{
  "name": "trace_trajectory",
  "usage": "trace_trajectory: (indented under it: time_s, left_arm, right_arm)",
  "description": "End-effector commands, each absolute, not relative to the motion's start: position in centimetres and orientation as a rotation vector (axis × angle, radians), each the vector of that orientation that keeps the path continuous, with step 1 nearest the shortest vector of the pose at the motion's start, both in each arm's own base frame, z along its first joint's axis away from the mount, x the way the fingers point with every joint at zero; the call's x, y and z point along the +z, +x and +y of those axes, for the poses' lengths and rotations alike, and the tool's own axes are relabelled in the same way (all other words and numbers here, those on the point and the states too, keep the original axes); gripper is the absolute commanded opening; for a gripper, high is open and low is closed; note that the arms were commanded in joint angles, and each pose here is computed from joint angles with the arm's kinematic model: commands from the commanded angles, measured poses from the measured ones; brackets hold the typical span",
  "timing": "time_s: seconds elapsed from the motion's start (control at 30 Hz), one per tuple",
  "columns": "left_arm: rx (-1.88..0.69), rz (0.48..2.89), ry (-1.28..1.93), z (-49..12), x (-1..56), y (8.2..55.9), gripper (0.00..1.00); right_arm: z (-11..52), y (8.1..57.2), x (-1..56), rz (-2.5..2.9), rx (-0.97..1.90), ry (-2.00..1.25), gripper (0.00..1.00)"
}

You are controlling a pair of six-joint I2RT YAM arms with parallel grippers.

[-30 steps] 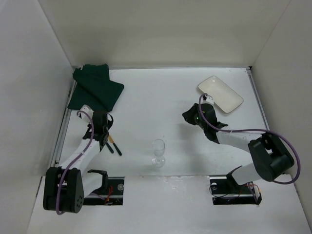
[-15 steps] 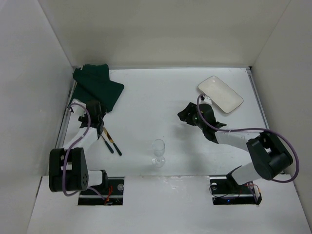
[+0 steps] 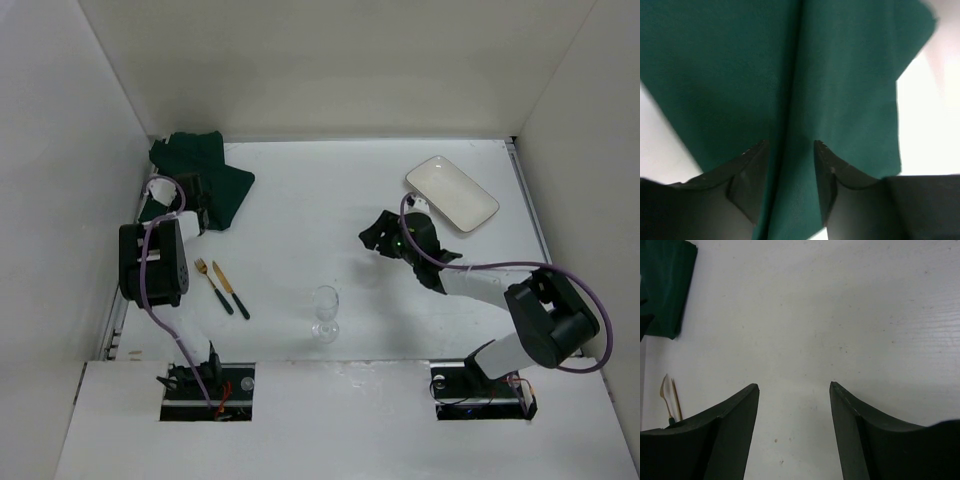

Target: Set the dinner table for one person

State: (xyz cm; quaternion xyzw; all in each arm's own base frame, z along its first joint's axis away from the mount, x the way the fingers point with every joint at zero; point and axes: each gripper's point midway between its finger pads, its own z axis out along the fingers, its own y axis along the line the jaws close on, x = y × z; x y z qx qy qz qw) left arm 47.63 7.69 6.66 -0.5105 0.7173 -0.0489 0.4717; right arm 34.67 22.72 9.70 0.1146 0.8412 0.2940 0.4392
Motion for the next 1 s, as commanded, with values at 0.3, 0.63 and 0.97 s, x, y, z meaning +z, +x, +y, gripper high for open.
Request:
trace_trajectory:
  time_s: [0.3,0.63,0.97]
  left_arm:
    - [-0.473,1.996,-0.963,-5.4,4.5,52.0,0.08]
    - [-0.656,2.199,-0.659,-17.6,2.1,45.3,0.05]
    - [-0.761,2.131,-0.539,-20.4,7.2,41.3,0.29]
  right_arm:
    - [24.4,36.0,11.6,2.034,0.761,0.230,0.67]
    - [22.8,36.3,11.7,2.011,0.730,0.263,0.76]
    - [22.6,38.3,9.5,2.049,0.713,0.385,0.74]
